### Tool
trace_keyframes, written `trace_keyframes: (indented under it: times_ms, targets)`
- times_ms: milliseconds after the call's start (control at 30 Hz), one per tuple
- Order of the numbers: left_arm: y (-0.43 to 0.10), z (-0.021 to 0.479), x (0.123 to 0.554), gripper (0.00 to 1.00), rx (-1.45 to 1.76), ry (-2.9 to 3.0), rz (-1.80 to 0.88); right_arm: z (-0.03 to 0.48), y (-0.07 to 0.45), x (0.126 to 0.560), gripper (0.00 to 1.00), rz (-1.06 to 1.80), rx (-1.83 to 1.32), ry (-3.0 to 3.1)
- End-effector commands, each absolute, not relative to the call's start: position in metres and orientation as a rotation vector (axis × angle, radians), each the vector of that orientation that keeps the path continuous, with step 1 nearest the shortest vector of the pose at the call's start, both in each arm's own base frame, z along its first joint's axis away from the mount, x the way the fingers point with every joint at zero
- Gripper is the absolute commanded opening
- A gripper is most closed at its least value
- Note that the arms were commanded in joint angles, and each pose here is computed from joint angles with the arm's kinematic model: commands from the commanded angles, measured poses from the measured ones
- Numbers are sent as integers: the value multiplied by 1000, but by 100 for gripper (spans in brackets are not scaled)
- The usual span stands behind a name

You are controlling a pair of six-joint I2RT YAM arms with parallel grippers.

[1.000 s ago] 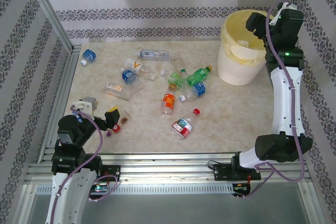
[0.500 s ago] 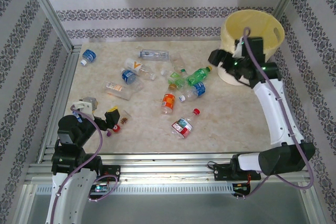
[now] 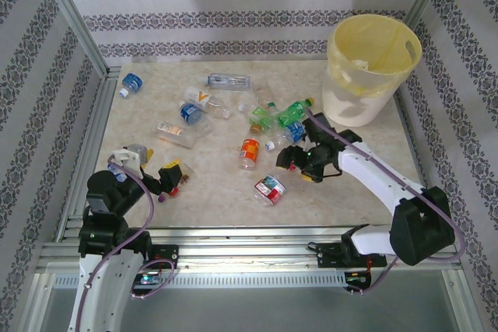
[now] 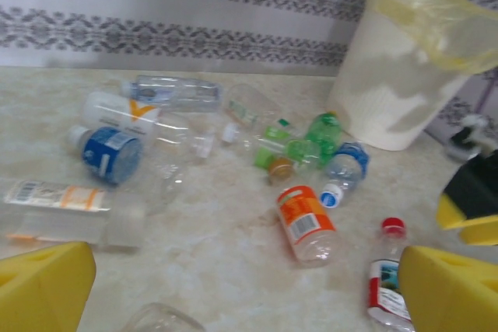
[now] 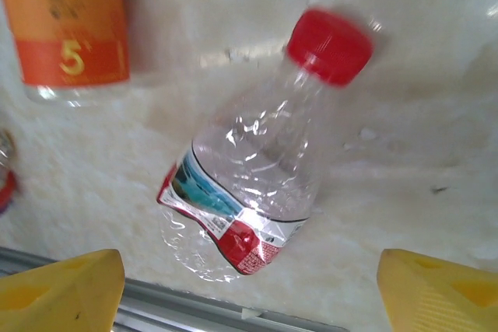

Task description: Throw the plastic bottles in the bin

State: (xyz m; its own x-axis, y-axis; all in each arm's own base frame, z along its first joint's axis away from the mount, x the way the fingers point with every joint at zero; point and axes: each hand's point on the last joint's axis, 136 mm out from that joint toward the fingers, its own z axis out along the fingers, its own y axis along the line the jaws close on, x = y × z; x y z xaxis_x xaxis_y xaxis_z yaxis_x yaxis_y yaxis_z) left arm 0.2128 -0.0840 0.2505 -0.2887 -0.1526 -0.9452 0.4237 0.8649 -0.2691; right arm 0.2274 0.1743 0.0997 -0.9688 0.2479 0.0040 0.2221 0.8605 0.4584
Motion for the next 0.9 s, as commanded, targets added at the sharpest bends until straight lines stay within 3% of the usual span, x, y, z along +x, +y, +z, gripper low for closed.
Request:
trace_keyframes:
  times_ms: [0,400,867]
  targets:
    - [-108,262,208,100,313,1745,-703,79,190,217,83,763,393,3014]
    - [-136,252,199,100,517,1800,-701,38,197,209,77,701,458,3059]
    - [-211,243,208,100,741,1771,-693,18,192,227,68,583,403,3072]
